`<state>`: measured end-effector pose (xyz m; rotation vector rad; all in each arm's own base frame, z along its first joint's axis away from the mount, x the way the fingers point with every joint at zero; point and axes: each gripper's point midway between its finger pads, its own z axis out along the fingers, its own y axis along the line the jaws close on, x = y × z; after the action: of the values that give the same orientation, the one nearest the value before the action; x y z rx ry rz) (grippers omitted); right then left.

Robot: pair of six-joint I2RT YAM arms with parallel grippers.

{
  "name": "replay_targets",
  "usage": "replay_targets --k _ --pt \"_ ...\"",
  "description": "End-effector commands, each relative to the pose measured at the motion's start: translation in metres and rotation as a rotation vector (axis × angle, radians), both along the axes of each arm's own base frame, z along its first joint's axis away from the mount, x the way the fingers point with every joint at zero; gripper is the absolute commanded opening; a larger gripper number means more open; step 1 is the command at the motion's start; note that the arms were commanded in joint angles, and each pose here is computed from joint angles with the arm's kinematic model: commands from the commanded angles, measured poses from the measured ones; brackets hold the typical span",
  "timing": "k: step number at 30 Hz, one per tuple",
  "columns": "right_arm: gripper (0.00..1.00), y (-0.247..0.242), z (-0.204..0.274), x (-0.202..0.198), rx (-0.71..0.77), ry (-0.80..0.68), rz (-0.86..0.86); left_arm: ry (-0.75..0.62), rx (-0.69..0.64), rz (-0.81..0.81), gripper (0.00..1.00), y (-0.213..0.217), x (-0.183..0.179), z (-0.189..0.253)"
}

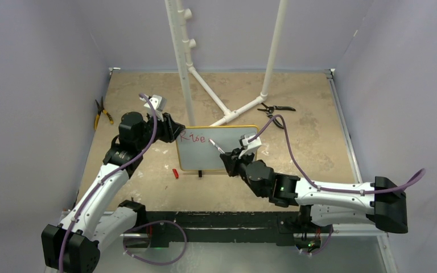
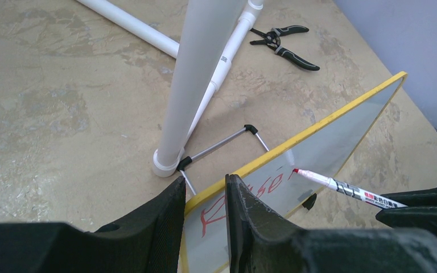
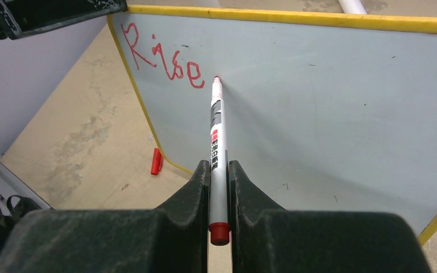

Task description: Write a sentence on the whiteboard

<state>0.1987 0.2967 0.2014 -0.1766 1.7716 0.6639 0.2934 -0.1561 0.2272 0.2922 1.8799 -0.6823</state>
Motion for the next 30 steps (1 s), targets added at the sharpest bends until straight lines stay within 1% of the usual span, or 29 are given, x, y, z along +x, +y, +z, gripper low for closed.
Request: replay_targets --k 1,12,25,30 --pt "0.0 0.002 0.03 0.011 0.051 -0.051 -0.054 0.026 -0.008 -0.013 0.29 -0.002 -0.005 -0.006" --pt "0.0 -0.008 0.033 0.015 0.069 -0.05 -0.11 0.025 -0.007 -0.012 0.29 -0.002 -0.004 -0.006" --pt "0.0 -0.016 0.003 0.009 0.028 0.029 -0.116 0.03 -0.011 -0.019 0.29 -0.003 -0.005 -0.007" --pt "0.0 -0.017 -0.004 0.005 0.034 0.053 -0.102 0.027 -0.011 -0.018 0.29 -0.003 -0.005 -0.006"
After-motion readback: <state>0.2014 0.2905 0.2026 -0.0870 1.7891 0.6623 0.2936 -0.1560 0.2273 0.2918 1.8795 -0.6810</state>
